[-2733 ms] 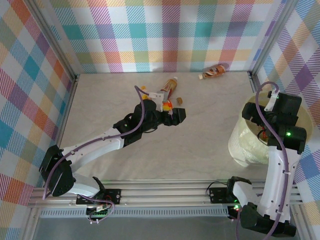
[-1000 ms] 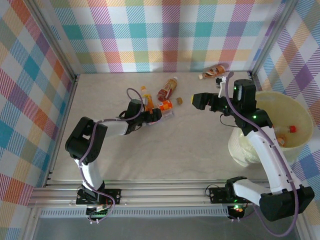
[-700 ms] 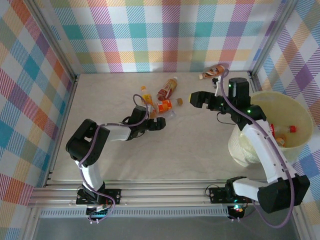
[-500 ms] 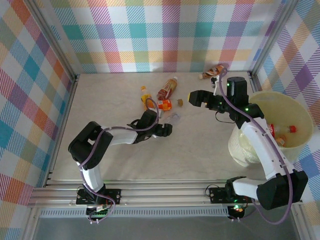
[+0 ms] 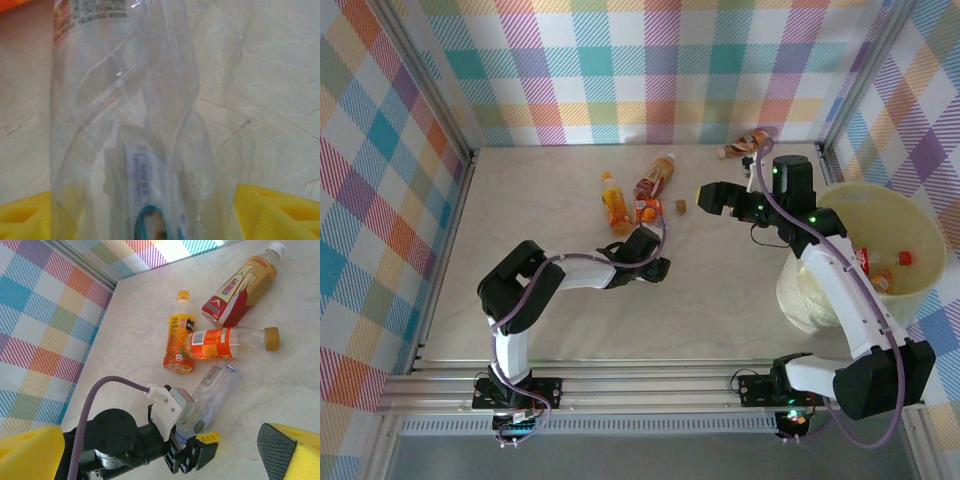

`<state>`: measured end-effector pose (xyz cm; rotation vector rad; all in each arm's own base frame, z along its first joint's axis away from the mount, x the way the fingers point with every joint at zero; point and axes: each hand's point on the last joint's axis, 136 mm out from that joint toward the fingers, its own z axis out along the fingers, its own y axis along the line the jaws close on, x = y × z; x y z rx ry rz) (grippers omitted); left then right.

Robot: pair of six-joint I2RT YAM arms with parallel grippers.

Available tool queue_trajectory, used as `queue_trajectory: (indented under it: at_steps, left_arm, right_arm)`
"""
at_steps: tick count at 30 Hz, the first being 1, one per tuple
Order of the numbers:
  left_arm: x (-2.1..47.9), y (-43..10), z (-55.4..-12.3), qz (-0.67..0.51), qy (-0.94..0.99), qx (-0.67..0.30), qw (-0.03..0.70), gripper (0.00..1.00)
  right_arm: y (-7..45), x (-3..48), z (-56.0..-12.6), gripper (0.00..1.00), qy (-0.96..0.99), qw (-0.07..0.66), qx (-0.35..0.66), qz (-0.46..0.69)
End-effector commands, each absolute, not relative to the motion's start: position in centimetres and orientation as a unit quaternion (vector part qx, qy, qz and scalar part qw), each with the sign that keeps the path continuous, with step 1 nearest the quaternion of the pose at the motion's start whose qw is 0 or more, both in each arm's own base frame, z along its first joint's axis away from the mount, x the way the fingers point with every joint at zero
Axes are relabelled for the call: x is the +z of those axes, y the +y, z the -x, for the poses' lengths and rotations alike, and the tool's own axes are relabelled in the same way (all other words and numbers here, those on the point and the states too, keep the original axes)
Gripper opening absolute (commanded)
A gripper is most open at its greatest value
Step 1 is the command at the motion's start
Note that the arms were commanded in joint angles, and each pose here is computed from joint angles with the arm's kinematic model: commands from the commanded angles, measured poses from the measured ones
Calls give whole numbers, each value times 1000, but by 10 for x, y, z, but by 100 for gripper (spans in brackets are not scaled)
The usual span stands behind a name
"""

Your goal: Put the plastic bottles in the bin

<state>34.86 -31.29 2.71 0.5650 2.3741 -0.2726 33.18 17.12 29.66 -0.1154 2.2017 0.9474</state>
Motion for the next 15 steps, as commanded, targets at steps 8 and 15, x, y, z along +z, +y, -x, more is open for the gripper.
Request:
queue_trajectory:
  at_steps: [8, 15]
  left_arm:
    - [43, -311, -340, -200, 912, -108, 341, 52]
    - [97, -311, -334, -176, 897, -157, 373, 47]
  right_arm:
    - [174, 299, -339, 100, 843, 384, 373, 43]
    - [202, 302, -334, 100, 830, 392, 385, 96]
